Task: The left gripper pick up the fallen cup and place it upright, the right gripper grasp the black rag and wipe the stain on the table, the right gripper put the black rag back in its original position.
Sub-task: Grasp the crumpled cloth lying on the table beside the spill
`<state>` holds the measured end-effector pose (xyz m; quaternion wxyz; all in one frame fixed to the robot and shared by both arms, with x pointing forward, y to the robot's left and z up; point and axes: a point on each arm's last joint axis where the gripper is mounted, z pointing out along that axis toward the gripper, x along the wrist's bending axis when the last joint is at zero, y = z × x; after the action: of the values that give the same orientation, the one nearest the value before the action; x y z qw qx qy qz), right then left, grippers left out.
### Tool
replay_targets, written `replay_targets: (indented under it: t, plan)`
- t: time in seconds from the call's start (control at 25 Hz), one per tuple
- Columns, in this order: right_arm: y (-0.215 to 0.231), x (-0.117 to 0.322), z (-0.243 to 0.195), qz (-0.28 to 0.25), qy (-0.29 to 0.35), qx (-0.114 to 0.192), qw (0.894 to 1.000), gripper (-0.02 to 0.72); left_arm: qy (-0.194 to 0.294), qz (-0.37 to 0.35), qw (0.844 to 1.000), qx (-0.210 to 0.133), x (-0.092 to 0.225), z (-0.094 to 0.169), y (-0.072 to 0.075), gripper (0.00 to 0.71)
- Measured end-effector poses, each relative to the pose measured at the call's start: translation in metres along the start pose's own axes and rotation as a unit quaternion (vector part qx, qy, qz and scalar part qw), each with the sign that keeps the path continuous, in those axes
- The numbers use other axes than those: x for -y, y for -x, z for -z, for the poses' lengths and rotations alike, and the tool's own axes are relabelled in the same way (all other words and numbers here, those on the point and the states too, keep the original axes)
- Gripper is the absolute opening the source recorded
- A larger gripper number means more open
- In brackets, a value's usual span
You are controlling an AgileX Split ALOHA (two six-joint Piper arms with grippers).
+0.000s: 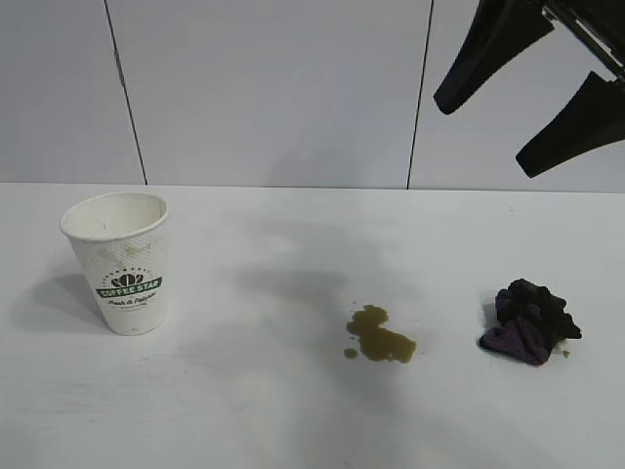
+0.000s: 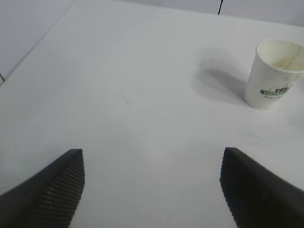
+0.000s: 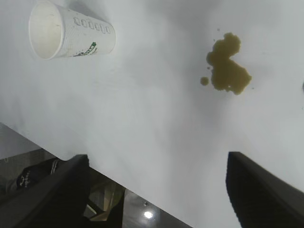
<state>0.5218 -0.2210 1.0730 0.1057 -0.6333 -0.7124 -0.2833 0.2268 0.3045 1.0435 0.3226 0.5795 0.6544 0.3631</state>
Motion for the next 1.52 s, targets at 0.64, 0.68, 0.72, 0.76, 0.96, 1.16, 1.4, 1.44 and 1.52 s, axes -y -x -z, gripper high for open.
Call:
replay_targets:
  t: [0.64,0.68,0.72,0.76,0.96,1.16,1.4,1.44,1.52]
  plan:
    - [0.023,-0.007,-0.071,0.075,-0.073,0.197,0.975,0.547,0.007,-0.027,0.999,0.042,-0.001,-0.003,-0.001,0.57]
    - [0.029,-0.008,-0.077,0.077,-0.08,0.214,0.971,0.547,0.008,-0.026,0.999,0.042,-0.001,-0.003,-0.001,0.57]
    - [0.034,-0.009,-0.081,0.076,-0.085,0.227,0.967,0.547,0.008,-0.027,0.999,0.043,-0.001,-0.003,-0.001,0.57]
    - [0.039,-0.01,-0.086,0.076,-0.09,0.241,0.963,0.547,0.009,-0.028,0.999,0.045,-0.001,-0.003,-0.001,0.57]
    - [0.053,-0.017,-0.1,0.068,-0.074,0.277,0.956,0.547,0.009,-0.031,0.998,0.048,-0.001,-0.003,-0.002,0.57]
    - [0.068,-0.021,-0.112,0.044,-0.075,0.283,0.955,0.547,0.009,-0.031,0.998,0.048,-0.001,-0.003,-0.002,0.57]
    - [0.107,-0.022,-0.12,-0.018,-0.094,0.29,0.952,0.547,0.009,-0.031,0.998,0.048,-0.001,-0.003,-0.002,0.57]
    - [0.112,-0.022,-0.119,-0.024,-0.091,0.291,0.952,0.547,0.009,-0.031,0.998,0.048,-0.001,-0.003,-0.002,0.57]
    - [0.118,-0.024,-0.12,-0.028,-0.085,0.291,0.952,0.547,0.009,-0.031,0.998,0.048,-0.001,-0.003,-0.002,0.57]
